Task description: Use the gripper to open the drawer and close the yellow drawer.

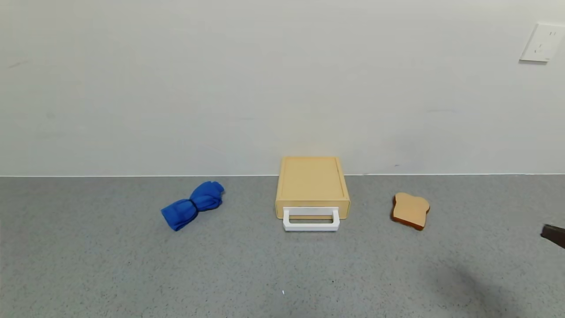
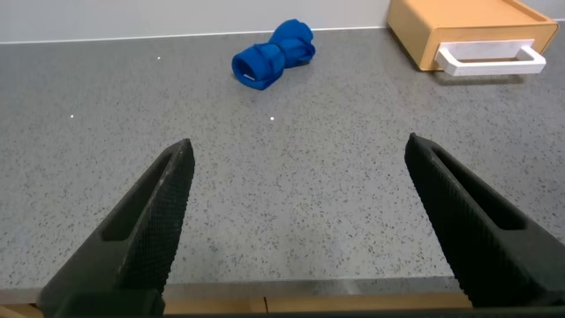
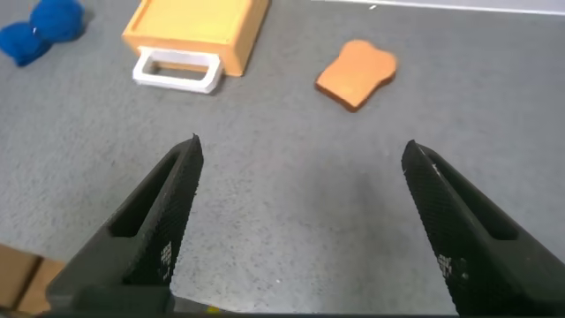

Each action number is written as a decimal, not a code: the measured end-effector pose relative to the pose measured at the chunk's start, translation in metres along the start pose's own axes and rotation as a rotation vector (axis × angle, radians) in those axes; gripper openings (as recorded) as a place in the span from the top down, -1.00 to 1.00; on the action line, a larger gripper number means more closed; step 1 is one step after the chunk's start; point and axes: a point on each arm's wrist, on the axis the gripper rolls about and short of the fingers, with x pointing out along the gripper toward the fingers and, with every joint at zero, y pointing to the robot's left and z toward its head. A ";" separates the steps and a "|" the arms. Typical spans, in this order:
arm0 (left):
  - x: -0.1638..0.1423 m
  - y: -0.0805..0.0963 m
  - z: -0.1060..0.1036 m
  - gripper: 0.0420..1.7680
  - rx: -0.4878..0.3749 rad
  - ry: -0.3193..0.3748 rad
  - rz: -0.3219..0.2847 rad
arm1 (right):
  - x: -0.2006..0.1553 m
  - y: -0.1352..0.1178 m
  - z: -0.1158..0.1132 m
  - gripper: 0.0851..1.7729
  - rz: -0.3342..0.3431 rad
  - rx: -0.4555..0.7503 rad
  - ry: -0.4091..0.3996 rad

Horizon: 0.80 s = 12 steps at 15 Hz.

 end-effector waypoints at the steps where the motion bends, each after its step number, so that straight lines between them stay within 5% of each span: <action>1: 0.000 0.000 0.000 -0.94 0.000 0.000 0.000 | -0.013 -0.002 -0.004 -0.87 -0.026 0.009 -0.016; 8: 0.000 0.000 0.000 -0.94 0.000 0.000 -0.001 | -0.099 0.002 -0.046 -0.90 -0.187 0.050 -0.196; 12: 0.000 0.000 0.000 -0.94 0.000 0.000 -0.001 | -0.128 0.008 -0.080 -0.91 -0.163 0.037 -0.265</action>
